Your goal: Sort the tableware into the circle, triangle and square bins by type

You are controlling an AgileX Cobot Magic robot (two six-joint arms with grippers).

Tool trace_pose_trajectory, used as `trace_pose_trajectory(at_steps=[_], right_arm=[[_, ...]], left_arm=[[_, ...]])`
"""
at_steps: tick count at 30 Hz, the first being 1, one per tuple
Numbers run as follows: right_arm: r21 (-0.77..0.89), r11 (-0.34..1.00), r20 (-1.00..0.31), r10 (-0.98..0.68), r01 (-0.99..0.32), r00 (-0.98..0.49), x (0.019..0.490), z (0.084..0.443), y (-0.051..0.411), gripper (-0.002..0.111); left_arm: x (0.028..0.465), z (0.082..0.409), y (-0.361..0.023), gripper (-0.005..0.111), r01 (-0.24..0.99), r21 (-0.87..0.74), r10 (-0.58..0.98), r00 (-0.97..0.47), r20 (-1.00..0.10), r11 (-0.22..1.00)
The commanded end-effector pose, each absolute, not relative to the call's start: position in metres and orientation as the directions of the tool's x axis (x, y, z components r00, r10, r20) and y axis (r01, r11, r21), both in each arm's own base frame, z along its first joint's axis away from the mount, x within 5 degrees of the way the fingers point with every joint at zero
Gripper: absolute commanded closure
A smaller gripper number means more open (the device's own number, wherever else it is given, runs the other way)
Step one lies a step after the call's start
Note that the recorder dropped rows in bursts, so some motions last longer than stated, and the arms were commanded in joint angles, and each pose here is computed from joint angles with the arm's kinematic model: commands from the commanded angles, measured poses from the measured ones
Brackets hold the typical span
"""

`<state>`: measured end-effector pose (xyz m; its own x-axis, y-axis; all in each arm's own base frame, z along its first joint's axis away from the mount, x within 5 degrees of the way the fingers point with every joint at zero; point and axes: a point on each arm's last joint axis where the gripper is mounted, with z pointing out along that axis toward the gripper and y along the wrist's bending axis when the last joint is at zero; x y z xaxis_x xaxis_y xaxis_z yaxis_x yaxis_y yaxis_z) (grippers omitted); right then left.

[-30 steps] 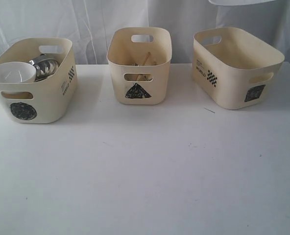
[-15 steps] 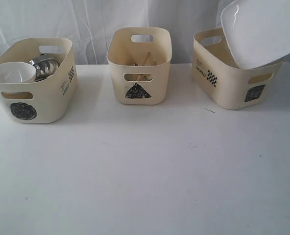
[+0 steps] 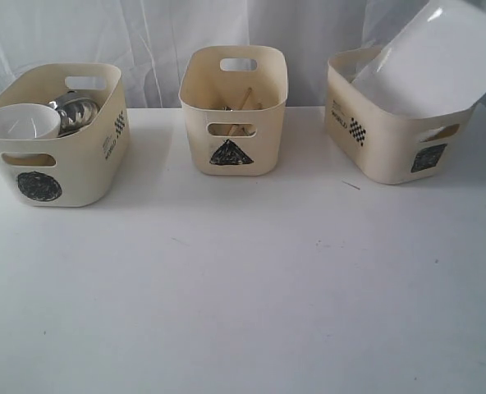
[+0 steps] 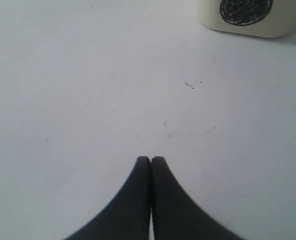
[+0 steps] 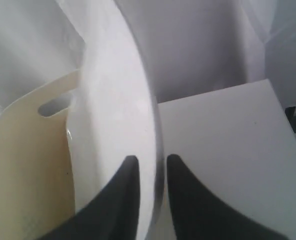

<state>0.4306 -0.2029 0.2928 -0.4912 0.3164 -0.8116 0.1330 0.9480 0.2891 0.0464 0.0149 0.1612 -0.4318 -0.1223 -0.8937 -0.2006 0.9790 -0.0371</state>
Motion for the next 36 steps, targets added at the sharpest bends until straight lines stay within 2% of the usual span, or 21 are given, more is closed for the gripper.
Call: trace_pose_trajectory(at_steps=[1,5,8,10,13,14,16,21,23,26,29,36], right_arm=[[0.303,0.948,-0.819,0.313,0.1,-0.48,0.426,0.307,-0.198,0.073],[0.315,0.947,-0.834,0.311,0.07,-0.455,0.417,0.331,-0.19,0.072],[0.395,0.917,-0.833,0.381,0.05,-0.401,0.404,0.363,-0.178,0.078],[0.406,0.914,-0.84,0.374,0.003,-0.393,0.391,0.386,-0.164,0.088],[0.33,0.941,-0.87,0.273,-0.073,-0.411,0.372,0.416,-0.138,0.108],[0.323,0.944,-0.863,0.266,-0.065,-0.429,0.367,0.42,-0.13,0.108],[0.32,0.946,-0.835,0.302,0.039,-0.46,0.357,0.431,-0.116,0.108],[0.106,0.936,-0.802,0.279,0.335,-0.527,0.333,0.422,-0.084,0.108],[0.048,0.93,-0.829,0.24,0.363,-0.505,0.32,0.419,-0.063,0.108],[0.026,0.976,-0.922,0.107,0.217,-0.372,0.302,0.423,-0.023,0.108],[0.062,0.995,-0.966,0.081,0.084,-0.244,0.273,0.424,0.004,0.108],[-0.06,0.995,-0.973,-0.042,0.074,-0.225,0.178,0.382,-0.003,0.108]], left_arm=[[0.046,0.156,0.015,0.106,-0.205,-0.041,-0.132,-0.452,-0.882,0.978],[0.046,0.156,0.015,0.106,-0.205,-0.041,-0.132,-0.452,-0.882,0.978],[0.046,0.156,0.015,0.106,-0.205,-0.041,-0.132,-0.452,-0.882,0.978],[0.046,0.156,0.015,0.106,-0.205,-0.041,-0.132,-0.452,-0.882,0.978],[0.046,0.156,0.015,0.106,-0.205,-0.041,-0.132,-0.452,-0.882,0.978],[0.046,0.156,0.015,0.106,-0.205,-0.041,-0.132,-0.452,-0.882,0.978],[0.046,0.156,0.015,0.106,-0.205,-0.041,-0.132,-0.452,-0.882,0.978],[0.046,0.156,0.015,0.106,-0.205,-0.041,-0.132,-0.452,-0.882,0.978],[0.046,0.156,0.015,0.106,-0.205,-0.041,-0.132,-0.452,-0.882,0.978],[0.046,0.156,0.015,0.106,-0.205,-0.041,-0.132,-0.452,-0.882,0.978],[0.046,0.156,0.015,0.106,-0.205,-0.041,-0.132,-0.452,-0.882,0.978],[0.046,0.156,0.015,0.106,-0.205,-0.041,-0.132,-0.452,-0.882,0.978]])
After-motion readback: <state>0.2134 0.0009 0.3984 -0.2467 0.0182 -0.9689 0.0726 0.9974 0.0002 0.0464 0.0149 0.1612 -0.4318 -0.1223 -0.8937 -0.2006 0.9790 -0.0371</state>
